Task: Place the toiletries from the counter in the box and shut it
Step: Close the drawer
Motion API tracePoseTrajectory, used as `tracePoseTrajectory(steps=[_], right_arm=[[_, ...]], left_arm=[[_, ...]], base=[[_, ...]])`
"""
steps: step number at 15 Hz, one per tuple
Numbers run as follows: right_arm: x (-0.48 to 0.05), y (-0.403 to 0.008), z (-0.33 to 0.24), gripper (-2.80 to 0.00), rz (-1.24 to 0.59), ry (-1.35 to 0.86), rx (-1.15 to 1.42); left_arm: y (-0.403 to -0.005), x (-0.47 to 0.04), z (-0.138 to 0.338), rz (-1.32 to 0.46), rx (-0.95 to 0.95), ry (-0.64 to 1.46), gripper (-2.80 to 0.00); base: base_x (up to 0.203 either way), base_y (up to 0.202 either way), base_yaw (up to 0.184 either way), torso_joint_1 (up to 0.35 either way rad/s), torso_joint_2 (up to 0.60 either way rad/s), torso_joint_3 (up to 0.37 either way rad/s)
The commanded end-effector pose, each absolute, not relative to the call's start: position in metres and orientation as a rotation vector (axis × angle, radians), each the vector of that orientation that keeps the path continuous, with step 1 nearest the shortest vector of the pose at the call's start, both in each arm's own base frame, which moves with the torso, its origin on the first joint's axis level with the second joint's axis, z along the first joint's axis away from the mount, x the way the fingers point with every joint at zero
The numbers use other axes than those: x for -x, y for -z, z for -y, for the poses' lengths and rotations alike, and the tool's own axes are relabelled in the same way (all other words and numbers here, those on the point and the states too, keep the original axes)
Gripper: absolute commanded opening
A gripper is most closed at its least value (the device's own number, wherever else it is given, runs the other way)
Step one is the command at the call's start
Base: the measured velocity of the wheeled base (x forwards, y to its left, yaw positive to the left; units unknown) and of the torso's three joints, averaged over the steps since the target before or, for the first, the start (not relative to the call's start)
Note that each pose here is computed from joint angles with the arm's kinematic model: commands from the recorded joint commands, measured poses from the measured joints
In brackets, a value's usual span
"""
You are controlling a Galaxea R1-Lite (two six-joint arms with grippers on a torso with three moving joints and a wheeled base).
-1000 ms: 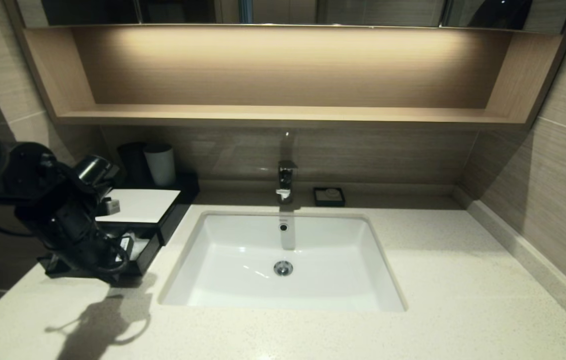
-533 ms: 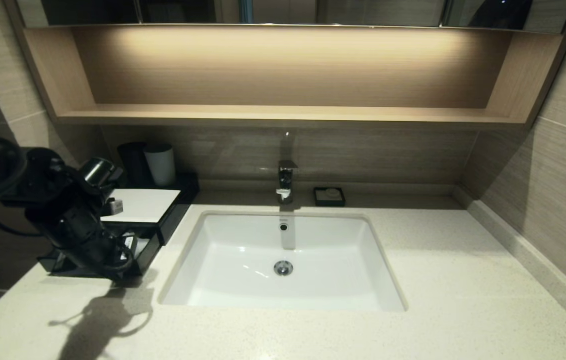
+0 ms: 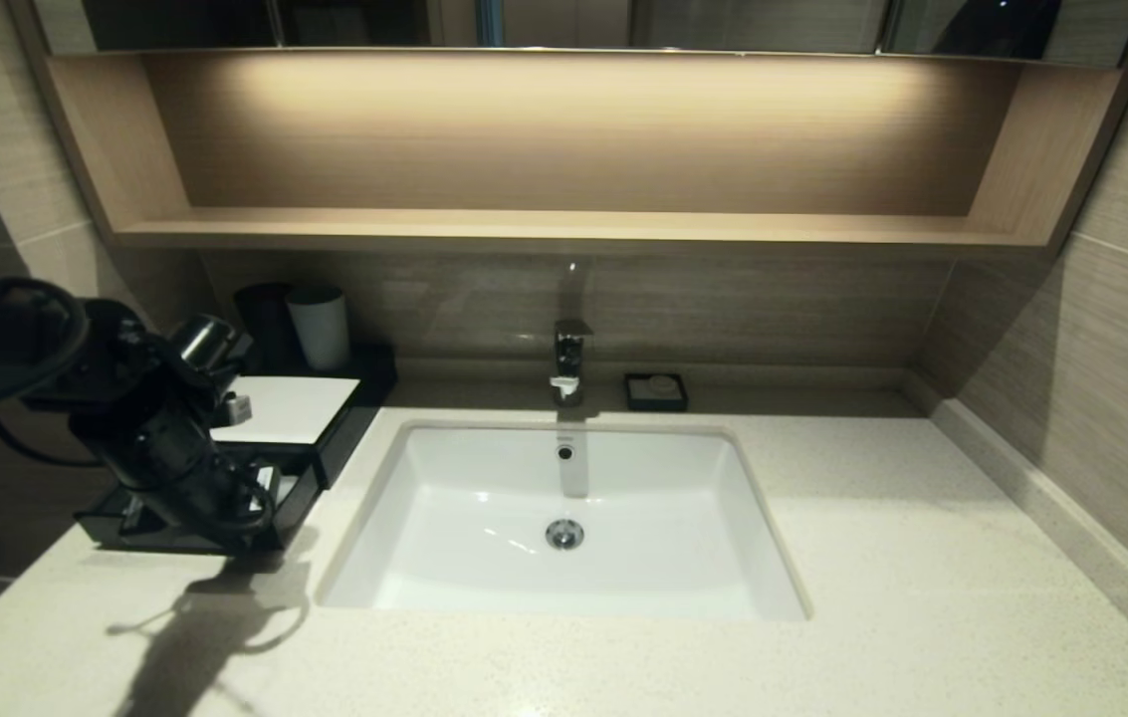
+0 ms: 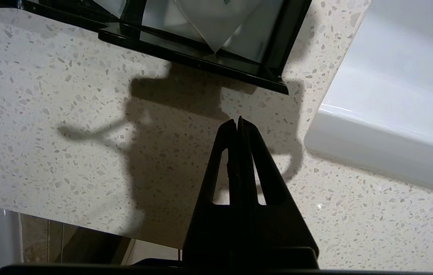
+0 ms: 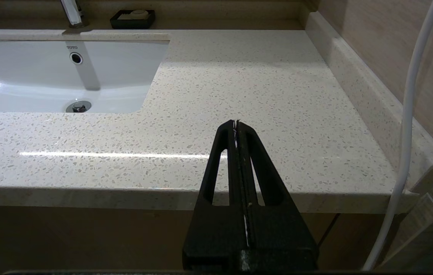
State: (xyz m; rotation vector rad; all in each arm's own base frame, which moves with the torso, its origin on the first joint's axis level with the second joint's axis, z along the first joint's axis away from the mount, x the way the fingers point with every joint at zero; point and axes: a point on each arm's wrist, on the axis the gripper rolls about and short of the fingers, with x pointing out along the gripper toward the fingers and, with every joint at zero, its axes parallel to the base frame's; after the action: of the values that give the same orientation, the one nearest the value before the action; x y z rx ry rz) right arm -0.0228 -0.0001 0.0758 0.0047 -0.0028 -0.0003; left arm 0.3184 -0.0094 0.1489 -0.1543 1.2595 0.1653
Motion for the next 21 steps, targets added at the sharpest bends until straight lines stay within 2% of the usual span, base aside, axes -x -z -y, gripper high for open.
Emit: tracePoseTrajectory(steps=[1,21], right_arm=[[0.023,-0.075,0.0,-2.8,0.002,0.0,-0.005],[0.023,-0.075,0.0,-2.8,0.002,0.0,-0.005]], left_arm=[[-0.145,-0.32,0.009,-1.272,0.156,-0.17,-2.8],[-0.144,-0.357,0.005,-1.182,0.175,-0.176,-2.8]], base=[[0.0,0.0,0.0,0.0,0.0,0.0],[0.0,0.0,0.0,0.0,0.0,0.0]])
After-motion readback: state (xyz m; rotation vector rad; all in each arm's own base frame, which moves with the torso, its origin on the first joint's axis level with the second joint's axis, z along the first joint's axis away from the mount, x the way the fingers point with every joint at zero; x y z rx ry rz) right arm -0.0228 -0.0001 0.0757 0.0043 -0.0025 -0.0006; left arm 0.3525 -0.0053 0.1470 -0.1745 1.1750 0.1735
